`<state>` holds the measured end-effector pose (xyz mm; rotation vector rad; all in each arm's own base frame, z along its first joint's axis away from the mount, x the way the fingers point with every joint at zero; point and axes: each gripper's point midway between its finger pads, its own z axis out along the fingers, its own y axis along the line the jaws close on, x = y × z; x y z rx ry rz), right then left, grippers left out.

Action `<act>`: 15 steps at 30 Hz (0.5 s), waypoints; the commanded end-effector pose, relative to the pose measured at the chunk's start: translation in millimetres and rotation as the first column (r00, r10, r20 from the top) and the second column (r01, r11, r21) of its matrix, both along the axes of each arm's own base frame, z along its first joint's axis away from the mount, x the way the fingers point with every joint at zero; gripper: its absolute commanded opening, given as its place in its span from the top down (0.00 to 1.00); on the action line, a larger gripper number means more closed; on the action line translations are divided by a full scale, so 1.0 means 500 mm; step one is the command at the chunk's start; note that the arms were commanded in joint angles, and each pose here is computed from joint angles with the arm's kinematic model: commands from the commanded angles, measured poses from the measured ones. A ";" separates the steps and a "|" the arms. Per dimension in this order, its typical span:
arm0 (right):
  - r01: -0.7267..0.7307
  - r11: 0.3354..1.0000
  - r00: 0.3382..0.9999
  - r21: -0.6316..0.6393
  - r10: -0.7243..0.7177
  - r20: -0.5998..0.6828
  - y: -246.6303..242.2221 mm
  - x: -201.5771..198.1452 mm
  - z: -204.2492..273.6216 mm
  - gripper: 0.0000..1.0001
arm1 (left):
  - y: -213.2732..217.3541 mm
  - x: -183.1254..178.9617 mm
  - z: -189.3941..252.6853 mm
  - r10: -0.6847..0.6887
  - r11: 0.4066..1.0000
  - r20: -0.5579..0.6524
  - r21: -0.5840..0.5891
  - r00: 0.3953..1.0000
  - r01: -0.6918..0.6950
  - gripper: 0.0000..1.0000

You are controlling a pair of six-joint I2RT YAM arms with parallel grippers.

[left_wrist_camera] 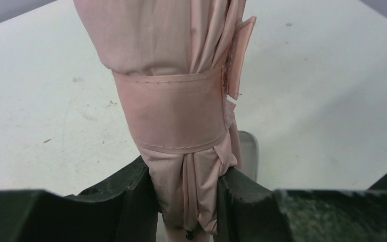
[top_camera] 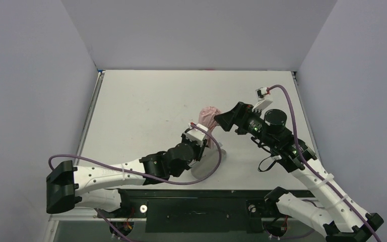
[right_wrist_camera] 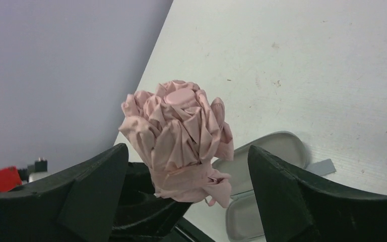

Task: Put away the umbrella

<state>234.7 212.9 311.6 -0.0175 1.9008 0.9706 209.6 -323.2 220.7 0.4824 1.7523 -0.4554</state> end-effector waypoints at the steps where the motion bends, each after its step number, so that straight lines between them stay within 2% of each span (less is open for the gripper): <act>1: 0.106 0.993 0.992 0.050 -0.101 -0.081 -0.004 0.029 0.029 0.16 | -0.009 0.027 0.095 0.101 0.995 0.128 -0.034 0.987 -0.098 1.00; 15: 0.074 0.996 0.970 -0.039 -0.081 -0.229 0.078 0.038 -0.039 0.14 | -0.017 0.047 0.067 0.182 0.962 0.244 0.154 0.953 -0.223 1.00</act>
